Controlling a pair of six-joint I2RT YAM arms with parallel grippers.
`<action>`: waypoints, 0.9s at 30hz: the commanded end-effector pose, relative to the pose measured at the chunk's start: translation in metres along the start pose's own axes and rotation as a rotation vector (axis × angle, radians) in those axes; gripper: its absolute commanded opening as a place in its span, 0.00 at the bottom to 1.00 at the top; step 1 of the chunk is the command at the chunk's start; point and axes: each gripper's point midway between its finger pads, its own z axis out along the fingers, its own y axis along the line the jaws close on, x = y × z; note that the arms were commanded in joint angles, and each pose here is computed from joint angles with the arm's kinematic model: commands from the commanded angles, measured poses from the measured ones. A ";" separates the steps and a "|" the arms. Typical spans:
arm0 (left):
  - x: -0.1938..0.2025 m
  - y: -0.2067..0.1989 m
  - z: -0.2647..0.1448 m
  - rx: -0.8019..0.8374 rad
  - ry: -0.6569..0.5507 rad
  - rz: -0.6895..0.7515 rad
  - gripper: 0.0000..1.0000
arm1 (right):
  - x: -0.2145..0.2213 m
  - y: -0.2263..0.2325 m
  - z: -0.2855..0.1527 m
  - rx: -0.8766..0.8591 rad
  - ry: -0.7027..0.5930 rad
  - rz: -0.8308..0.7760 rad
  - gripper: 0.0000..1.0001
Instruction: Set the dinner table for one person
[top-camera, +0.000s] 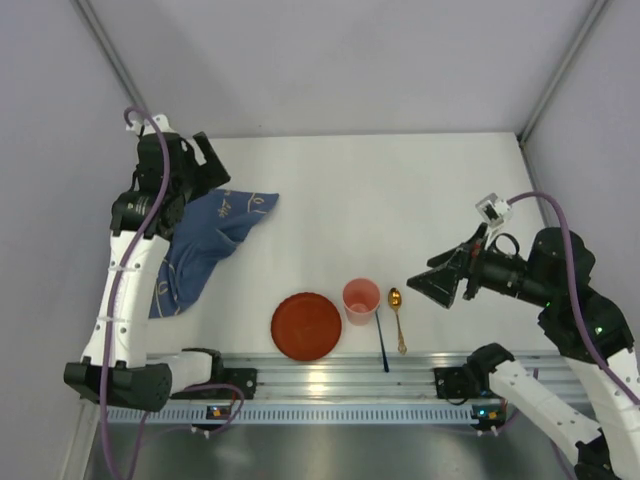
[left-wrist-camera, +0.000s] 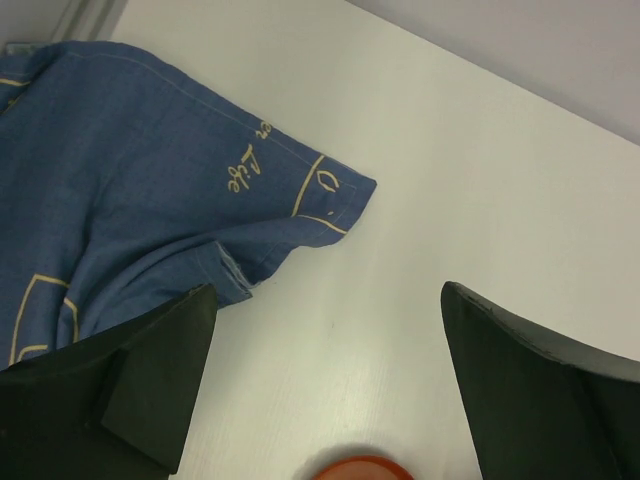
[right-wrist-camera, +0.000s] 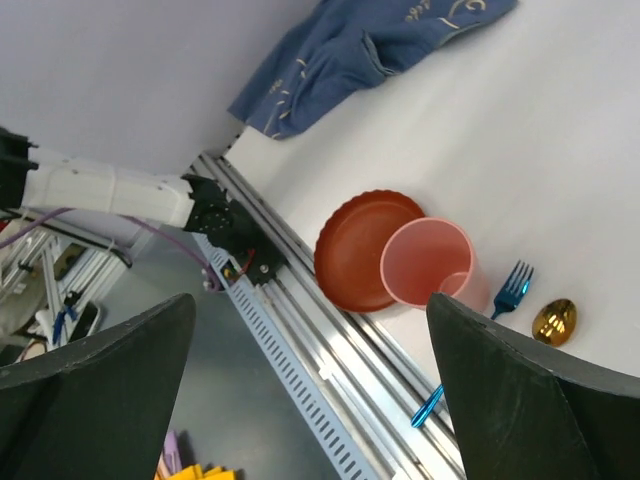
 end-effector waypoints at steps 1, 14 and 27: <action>0.017 0.029 -0.002 -0.141 0.049 0.015 0.99 | -0.003 -0.010 -0.011 0.096 -0.027 0.003 1.00; 0.062 0.054 0.045 -0.256 0.128 -0.027 0.99 | -0.004 -0.051 -0.034 0.392 -0.090 0.098 1.00; 0.132 0.060 0.122 -0.241 0.352 0.125 0.93 | 0.010 -0.083 -0.025 0.549 -0.010 0.193 1.00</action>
